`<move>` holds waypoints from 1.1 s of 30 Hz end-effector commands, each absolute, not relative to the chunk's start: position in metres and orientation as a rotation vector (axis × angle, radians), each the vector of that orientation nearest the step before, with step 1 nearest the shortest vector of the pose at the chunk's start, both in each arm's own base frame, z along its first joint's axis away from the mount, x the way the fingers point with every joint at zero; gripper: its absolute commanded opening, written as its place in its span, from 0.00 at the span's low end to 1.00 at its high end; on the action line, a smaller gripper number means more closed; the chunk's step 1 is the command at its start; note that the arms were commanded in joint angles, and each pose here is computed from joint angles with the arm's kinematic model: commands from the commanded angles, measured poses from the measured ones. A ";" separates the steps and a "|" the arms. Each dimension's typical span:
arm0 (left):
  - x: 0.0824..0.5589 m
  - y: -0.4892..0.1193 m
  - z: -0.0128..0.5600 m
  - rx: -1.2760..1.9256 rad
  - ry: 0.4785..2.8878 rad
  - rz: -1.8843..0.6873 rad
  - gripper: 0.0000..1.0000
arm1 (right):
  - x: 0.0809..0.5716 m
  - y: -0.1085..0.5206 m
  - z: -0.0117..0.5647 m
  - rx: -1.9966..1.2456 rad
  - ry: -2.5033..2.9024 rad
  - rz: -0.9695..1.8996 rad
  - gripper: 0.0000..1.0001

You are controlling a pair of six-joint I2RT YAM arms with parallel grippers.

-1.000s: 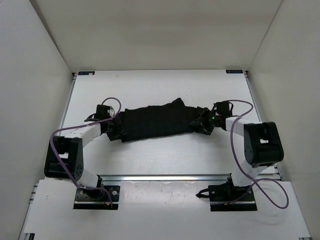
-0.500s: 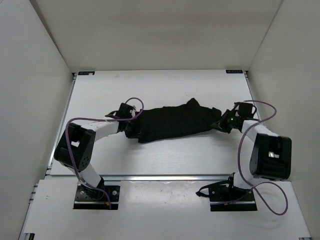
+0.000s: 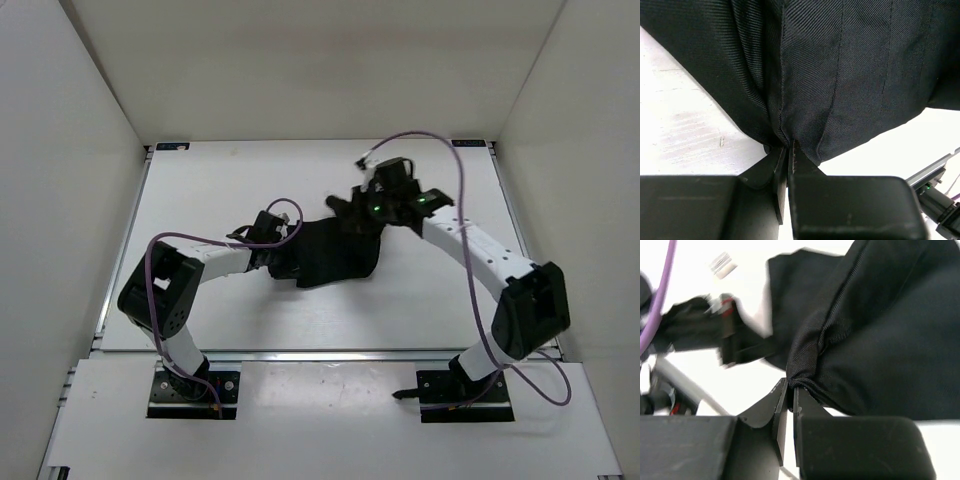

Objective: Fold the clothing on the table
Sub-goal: Fold the skirt

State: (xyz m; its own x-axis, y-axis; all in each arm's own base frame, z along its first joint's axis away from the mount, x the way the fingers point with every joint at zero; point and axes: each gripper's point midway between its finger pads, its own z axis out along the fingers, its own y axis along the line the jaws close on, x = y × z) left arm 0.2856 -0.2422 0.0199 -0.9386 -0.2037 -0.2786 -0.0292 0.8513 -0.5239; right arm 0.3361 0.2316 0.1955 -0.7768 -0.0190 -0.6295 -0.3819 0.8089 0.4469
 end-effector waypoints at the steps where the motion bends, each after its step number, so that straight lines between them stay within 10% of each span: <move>1: 0.291 -0.244 0.030 -0.178 2.661 -0.818 0.15 | 0.321 0.286 0.175 -0.369 2.404 0.836 0.00; 13: 0.278 -0.229 0.027 -0.181 2.669 -0.858 0.16 | 0.275 0.370 0.073 -0.628 2.597 0.740 0.00; 16: 0.272 -0.230 0.026 -0.177 2.673 -0.882 0.18 | 0.276 0.376 0.079 -0.657 2.568 0.762 0.19; 33: 0.276 -0.234 0.078 -0.325 2.481 -1.152 0.40 | 0.294 0.335 0.185 -0.427 2.306 0.889 0.49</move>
State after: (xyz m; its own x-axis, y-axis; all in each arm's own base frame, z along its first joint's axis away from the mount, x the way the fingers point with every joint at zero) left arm 0.2680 -0.2330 0.0414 -0.9246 -0.3044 -0.2291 -0.0725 0.7310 -0.6785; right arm 0.2840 0.3447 0.1835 -0.7479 -0.1353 -0.6499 -0.5357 0.7013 0.4704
